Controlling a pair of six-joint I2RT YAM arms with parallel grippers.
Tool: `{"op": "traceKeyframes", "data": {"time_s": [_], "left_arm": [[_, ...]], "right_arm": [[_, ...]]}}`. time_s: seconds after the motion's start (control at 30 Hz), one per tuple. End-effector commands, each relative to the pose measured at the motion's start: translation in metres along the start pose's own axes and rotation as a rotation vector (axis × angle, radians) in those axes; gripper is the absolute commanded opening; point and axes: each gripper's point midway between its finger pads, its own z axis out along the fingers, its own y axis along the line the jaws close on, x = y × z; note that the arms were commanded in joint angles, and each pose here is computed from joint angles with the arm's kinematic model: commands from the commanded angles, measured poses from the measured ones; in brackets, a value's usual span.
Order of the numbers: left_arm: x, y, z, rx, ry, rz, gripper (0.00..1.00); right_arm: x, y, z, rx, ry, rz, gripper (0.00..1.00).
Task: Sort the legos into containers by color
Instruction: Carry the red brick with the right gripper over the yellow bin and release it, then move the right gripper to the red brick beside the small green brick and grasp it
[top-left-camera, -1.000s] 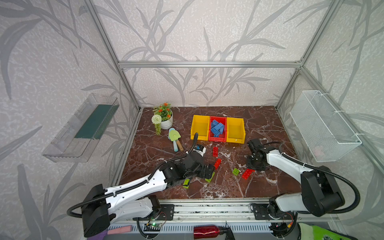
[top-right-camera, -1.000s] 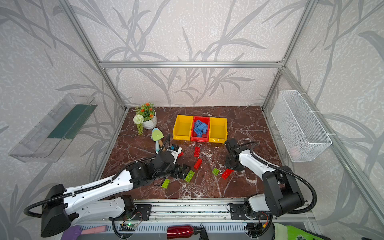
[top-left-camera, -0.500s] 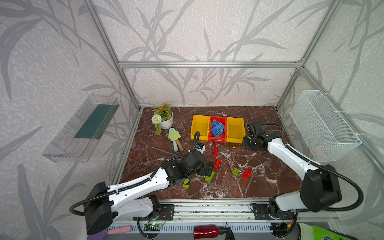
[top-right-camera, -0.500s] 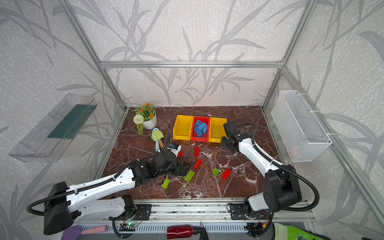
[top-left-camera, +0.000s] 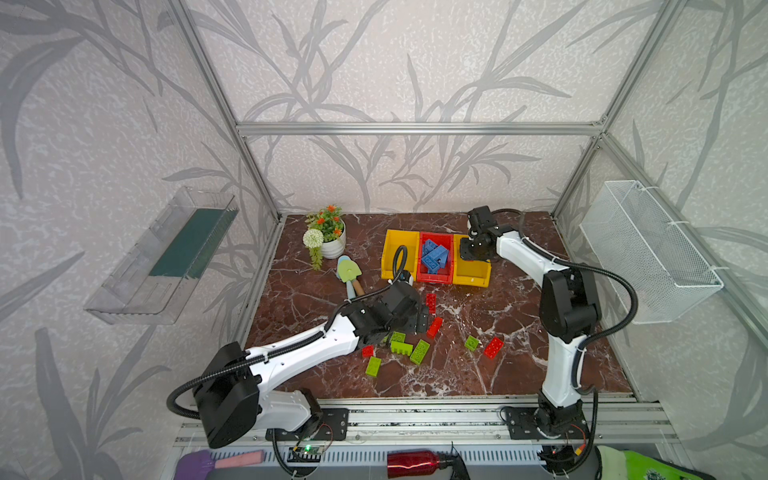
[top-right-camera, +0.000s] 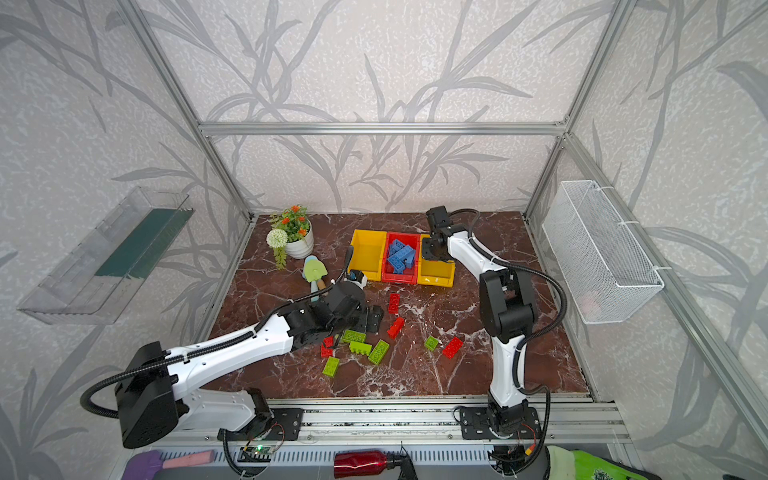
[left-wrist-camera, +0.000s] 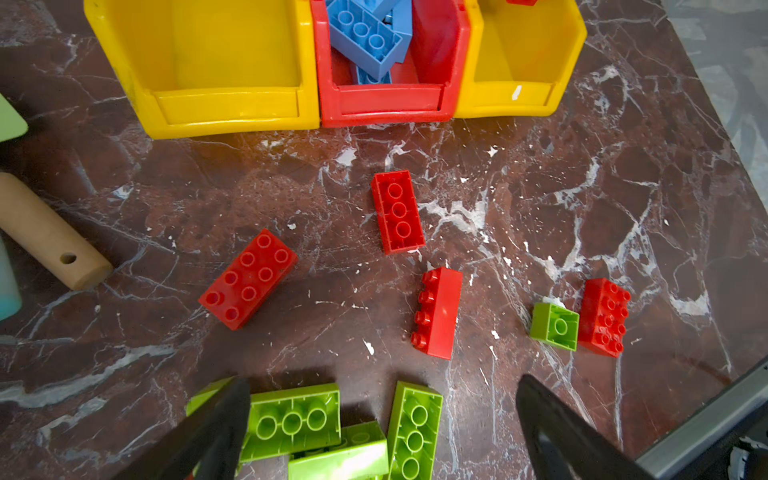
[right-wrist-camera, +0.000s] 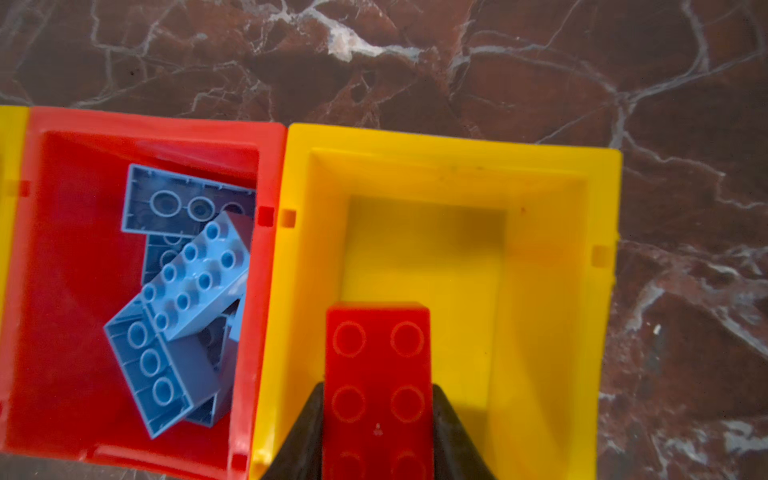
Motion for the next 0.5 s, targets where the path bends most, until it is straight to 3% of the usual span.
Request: {"op": "traceKeyframes", "data": {"time_s": [0.0,0.1,0.17,0.33,0.47], "left_arm": [[-0.011,-0.002,-0.003,0.009,0.0,-0.005,0.99],[-0.011,0.002,-0.004,0.008,0.007,-0.013,0.99],[-0.011,0.004,-0.005,0.01,0.005,-0.019,0.99],[-0.008,0.004,-0.016,0.043,-0.009,-0.032,0.99],[-0.001,0.007,-0.026,0.075,-0.026,-0.055,0.99]], "right_arm": [[-0.002,-0.003,0.007,0.0,0.051,-0.005,0.43],[-0.005,-0.003,0.002,0.002,0.043,-0.012,0.6],[-0.007,-0.003,-0.009,-0.003,0.011,-0.01,0.66],[0.006,-0.007,-0.045,-0.01,-0.009,0.024,0.67],[0.043,-0.018,-0.069,0.01,0.021,0.066,0.67]]}}
